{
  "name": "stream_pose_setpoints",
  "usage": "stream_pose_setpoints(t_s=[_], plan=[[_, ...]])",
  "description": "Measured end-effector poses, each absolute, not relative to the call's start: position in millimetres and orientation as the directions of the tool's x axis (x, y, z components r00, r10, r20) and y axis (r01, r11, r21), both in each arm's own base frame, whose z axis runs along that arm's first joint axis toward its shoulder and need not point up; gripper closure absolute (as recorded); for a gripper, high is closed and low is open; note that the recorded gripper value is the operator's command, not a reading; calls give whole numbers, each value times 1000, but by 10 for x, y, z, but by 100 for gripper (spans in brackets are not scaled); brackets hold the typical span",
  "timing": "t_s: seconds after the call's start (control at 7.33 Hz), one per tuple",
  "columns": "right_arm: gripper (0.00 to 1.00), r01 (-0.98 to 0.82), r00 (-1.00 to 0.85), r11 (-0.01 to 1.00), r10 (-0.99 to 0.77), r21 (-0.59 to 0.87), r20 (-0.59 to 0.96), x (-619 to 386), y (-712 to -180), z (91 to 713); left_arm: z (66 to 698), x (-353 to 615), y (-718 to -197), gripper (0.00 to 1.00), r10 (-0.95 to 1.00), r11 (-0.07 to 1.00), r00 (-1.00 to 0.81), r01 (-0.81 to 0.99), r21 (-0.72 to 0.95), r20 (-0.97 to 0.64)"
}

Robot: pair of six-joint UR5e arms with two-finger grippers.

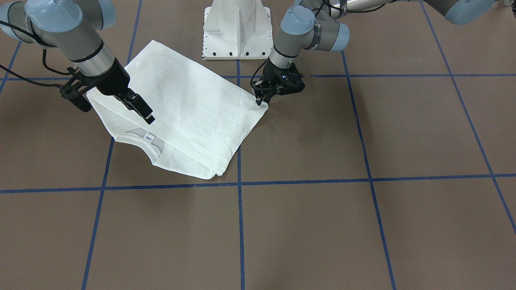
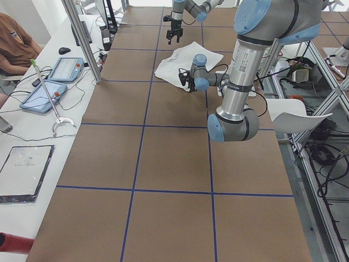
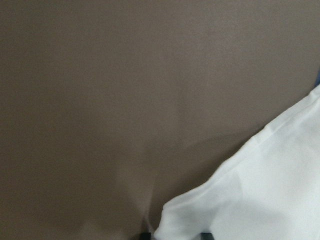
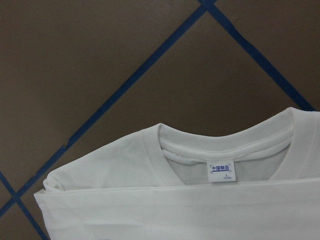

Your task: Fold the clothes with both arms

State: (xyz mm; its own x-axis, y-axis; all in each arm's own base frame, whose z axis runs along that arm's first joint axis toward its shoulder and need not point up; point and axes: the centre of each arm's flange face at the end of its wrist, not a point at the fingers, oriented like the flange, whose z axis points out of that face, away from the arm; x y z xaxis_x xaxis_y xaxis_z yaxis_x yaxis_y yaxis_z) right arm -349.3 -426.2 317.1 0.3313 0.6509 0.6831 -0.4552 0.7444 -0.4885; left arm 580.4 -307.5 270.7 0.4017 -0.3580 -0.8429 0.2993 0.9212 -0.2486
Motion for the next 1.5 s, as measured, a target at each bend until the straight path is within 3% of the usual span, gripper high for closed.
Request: stream_pose_setpoints(t_s=[0.68,1.09,1.5], plan=[[0,-464,338,736,662,-493,669,-3425,-4240,3111,2709,5692,-3207,100,-338,923,400,316,-218,-852],[0,-469,337,732,665,-494,667,-3401,-4253,3115,2937,5325,-4056,100,-204,930,462,367,-24,-863],[0,-487,325,721,673,-493,664,-3313,-4319,3124,3345,5082,-5506,100,-102,875,480,460,151,-871]])
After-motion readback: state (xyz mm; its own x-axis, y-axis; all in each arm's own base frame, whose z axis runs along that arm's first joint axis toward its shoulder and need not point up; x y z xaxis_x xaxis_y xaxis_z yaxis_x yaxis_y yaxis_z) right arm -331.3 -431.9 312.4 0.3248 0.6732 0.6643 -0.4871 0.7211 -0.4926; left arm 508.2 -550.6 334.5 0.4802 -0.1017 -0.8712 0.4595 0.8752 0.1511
